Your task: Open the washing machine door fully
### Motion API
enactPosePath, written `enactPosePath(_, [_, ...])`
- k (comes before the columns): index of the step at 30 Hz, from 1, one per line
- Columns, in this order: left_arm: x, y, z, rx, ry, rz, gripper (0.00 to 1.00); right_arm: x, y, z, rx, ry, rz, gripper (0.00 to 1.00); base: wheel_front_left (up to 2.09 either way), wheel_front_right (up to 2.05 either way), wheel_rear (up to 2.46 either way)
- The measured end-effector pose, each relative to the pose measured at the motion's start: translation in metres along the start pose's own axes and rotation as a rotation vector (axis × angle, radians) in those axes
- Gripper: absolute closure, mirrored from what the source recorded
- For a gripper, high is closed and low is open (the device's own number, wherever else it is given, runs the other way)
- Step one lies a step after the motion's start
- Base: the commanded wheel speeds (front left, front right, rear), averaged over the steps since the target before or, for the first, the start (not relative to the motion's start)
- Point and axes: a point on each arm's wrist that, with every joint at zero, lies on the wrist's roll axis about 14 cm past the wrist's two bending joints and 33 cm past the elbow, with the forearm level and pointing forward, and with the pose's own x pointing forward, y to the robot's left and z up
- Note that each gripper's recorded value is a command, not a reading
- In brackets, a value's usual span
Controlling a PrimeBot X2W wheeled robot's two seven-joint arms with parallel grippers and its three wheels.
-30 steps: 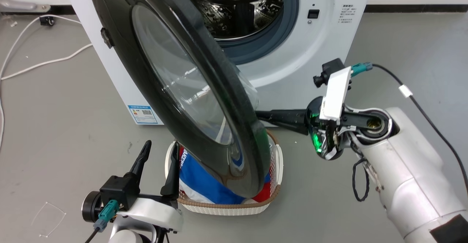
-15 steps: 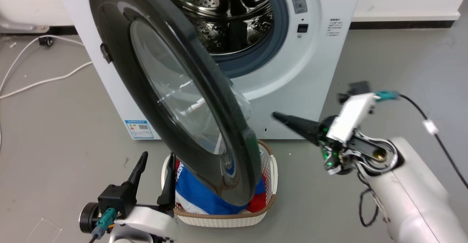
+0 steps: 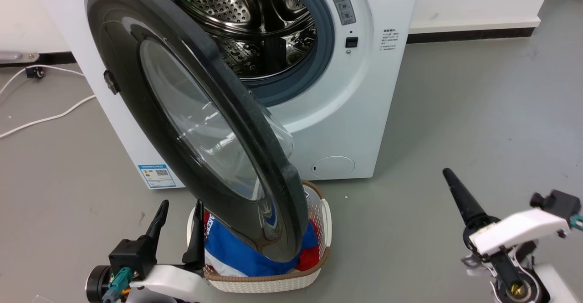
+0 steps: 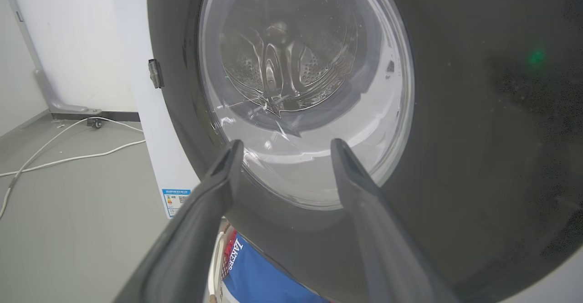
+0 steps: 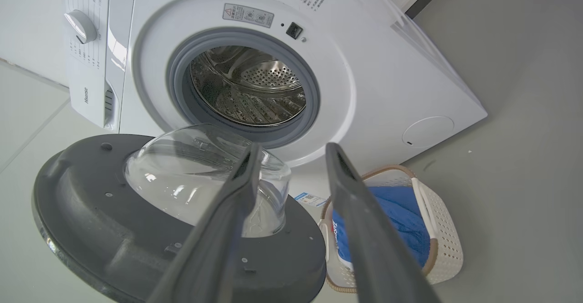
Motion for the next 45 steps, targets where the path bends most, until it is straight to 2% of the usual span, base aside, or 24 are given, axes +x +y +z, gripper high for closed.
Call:
enactPosePath(4, [0.002,-0.002,-0.001,-0.002,0.002,-0.007,0.0,-0.016,-0.01,0.018,-0.076,-0.125,-0.023,0.0,0.0,0.0,0.0])
enactPosePath(8, [0.002,-0.001,-0.002,-0.002,0.004,-0.002,0.0,-0.025,-0.013,0.048,-0.303,-0.252,-0.029,0.0,0.0,0.0,0.0])
enactPosePath(14, [0.001,0.001,-0.001,0.0,0.003,0.005,0.0,-0.029,-0.003,0.072,-0.71,-0.324,-0.034,0.0,0.0,0.0,0.0])
enactPosePath(17, [0.001,0.003,-0.001,0.0,0.003,0.01,0.0,-0.03,0.009,0.067,-0.865,-0.333,-0.027,0.0,0.0,0.0,0.0])
enactPosePath(20, [0.0,0.004,-0.002,0.006,0.006,0.014,0.0,-0.032,0.018,0.051,-0.954,-0.303,-0.024,0.0,0.0,0.0,0.0])
enactPosePath(25, [0.0,0.007,-0.004,0.014,0.012,0.019,0.0,-0.035,0.013,0.019,-0.959,-0.211,-0.042,0.0,0.0,0.0,0.0])
enactPosePath(30, [-0.001,0.009,-0.006,0.015,0.019,0.027,0.0,-0.033,0.014,0.003,-0.957,-0.17,-0.029,0.0,0.0,0.0,0.0])
enactPosePath(43, [0.001,0.009,-0.007,0.014,0.021,0.025,0.0,-0.035,0.014,0.004,-0.941,-0.183,-0.037,0.0,0.0,0.0,0.0])
enactPosePath(44, [0.001,0.009,-0.007,0.013,0.022,0.025,0.27,-0.035,0.015,0.004,-0.94,-0.183,-0.037,0.0,0.0,0.0,0.0])
enactPosePath(45, [0.002,0.009,-0.007,0.013,0.023,0.025,0.96,-0.035,0.015,0.004,-0.939,-0.183,-0.037,0.0,0.0,0.0,0.0])
